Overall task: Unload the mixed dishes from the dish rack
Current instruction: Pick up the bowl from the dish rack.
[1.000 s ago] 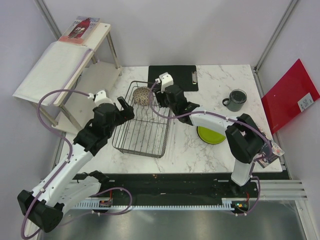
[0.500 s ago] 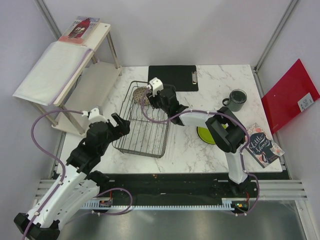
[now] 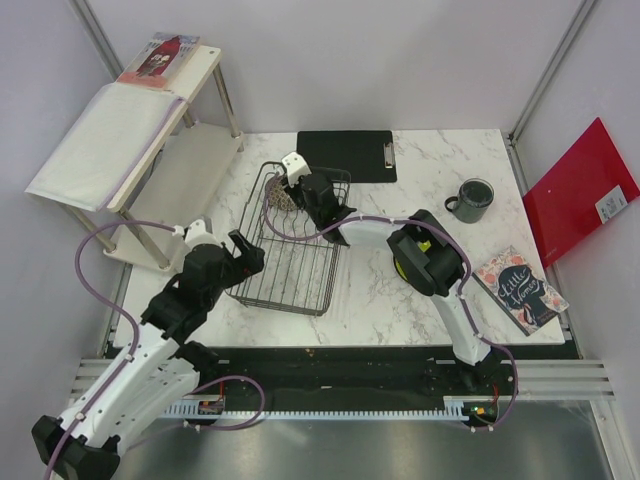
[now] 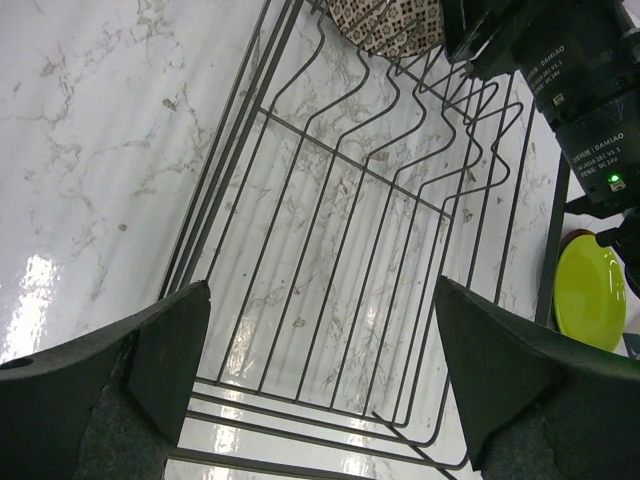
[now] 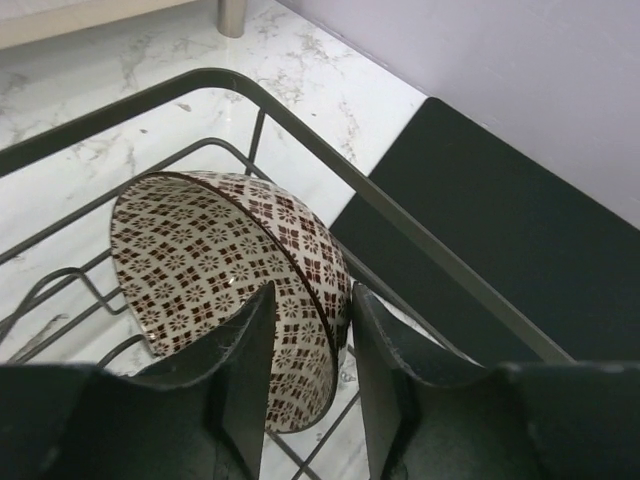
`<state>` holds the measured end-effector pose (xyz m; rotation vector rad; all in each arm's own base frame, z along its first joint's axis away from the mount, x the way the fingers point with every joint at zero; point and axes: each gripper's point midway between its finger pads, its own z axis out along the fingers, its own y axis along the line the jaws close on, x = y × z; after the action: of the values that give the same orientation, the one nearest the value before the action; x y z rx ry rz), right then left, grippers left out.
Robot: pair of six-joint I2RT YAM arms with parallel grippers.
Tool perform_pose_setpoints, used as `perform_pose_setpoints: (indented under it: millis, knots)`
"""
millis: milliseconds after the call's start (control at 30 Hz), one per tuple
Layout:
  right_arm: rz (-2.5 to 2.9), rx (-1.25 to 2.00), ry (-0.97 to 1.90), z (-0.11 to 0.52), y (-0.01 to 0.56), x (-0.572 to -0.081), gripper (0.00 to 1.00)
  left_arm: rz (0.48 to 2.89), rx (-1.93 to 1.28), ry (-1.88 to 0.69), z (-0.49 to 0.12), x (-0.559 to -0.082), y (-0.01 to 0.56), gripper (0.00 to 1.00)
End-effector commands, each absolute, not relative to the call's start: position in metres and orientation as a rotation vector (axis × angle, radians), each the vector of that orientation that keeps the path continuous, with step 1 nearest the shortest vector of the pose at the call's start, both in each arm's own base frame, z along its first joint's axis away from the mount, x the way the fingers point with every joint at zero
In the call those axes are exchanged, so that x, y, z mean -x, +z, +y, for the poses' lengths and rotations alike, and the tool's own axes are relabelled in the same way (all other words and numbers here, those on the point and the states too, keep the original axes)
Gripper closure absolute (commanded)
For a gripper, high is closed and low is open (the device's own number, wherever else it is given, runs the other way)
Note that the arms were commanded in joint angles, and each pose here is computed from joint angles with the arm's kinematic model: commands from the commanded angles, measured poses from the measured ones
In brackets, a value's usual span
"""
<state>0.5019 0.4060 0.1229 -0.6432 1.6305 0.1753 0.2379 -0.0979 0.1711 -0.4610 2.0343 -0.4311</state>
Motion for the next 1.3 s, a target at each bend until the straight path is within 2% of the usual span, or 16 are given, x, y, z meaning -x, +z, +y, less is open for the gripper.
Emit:
perform_pose_setpoints:
  millis: [0, 100, 133, 267, 867, 1267]
  knots:
    - [1.614, 0.673, 0.094, 0.415, 0.115, -0.502, 0.61, 2.085, 0.537, -0.479, -0.106, -0.236, 0.153, 0.01]
    - [1.612, 0.665, 0.064, 0.412, 0.114, -0.503, 0.71, 2.133, 0.569, -0.483, -0.110, -0.234, 0.138, 0.02]
    - [1.610, 0.664, 0.052, 0.410, 0.113, -0.503, 0.81, 2.144, 0.585, -0.484, -0.111, -0.234, 0.134, 0.03]
    - [1.584, 0.661, 0.003, 0.406, 0.115, -0.494, 1.00, 2.184, 0.609, -0.490, -0.115, -0.233, 0.121, 0.04]
    - [1.326, 0.567, -0.291, 0.385, 0.171, -0.464, 1.00, 2.213, 0.649, -0.529, -0.122, -0.230, 0.101, 0.05]
    - [1.208, 0.375, -0.388, 0.359, 0.204, -0.434, 1.00, 2.211, 0.658, -0.550, -0.126, -0.233, 0.102, 0.05]
